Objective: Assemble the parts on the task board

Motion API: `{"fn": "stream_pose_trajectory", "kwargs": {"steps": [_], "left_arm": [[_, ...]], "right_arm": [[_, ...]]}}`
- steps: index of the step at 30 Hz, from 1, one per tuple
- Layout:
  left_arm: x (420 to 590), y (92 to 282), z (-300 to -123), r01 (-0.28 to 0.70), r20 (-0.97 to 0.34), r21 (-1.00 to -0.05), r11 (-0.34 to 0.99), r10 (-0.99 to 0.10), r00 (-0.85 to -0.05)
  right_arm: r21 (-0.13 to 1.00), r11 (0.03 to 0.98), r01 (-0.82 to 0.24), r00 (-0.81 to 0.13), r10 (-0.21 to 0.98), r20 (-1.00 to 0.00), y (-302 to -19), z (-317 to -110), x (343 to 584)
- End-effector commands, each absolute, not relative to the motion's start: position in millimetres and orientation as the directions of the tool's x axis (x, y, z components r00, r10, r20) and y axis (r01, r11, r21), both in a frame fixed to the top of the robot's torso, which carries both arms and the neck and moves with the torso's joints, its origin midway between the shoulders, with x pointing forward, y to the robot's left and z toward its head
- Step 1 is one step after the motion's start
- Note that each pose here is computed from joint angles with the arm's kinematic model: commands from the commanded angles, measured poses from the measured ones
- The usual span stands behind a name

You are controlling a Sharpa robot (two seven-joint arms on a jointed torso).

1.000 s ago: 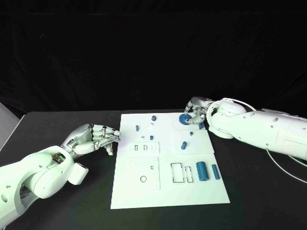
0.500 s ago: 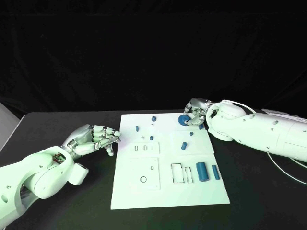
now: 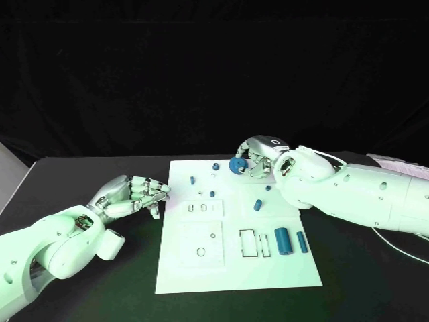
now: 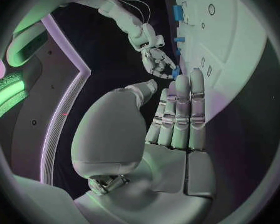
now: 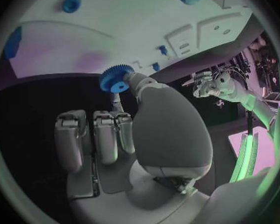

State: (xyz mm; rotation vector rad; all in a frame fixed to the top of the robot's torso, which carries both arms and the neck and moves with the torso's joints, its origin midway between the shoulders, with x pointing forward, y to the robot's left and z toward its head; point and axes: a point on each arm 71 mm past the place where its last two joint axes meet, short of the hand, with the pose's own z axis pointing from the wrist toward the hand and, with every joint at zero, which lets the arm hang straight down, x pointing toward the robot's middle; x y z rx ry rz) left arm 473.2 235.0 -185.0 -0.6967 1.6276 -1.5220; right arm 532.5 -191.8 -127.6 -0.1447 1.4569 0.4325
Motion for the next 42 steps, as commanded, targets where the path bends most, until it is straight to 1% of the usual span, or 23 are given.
{"fn": "stream_pose_trajectory", "kwargs": {"steps": [1,10,16,24,31,42], "left_arm": [[472.1,231.5,-184.7,0.122,-0.169,-0.985,0.12,-0.811,-0.561],[471.4,231.4,-184.5,0.127,-0.177,-0.984,0.127,-0.807,-0.564],[470.9,231.1,-184.1,0.129,-0.179,-0.983,0.128,-0.805,-0.565],[470.4,232.8,-183.6,0.132,-0.185,-0.982,0.134,-0.806,-0.562],[470.0,233.1,-183.3,0.133,-0.187,-0.982,0.135,-0.805,-0.563],[469.8,233.5,-183.2,0.133,-0.188,-0.982,0.137,-0.805,-0.563]], "right_arm": [[0.113,0.899,-0.423,0.142,0.189,-0.972,-173,-122,526],[0.116,0.881,-0.459,0.113,0.188,-0.976,-140,-134,523],[0.113,0.881,-0.46,0.08,0.168,-0.982,-127,-145,525],[0.115,0.893,-0.434,0.058,0.155,-0.986,-121,-152,527],[0.111,0.907,-0.406,0.066,0.15,-0.986,-122,-153,530],[0.103,0.913,-0.395,0.063,0.139,-0.988,-122,-154,532]]}}
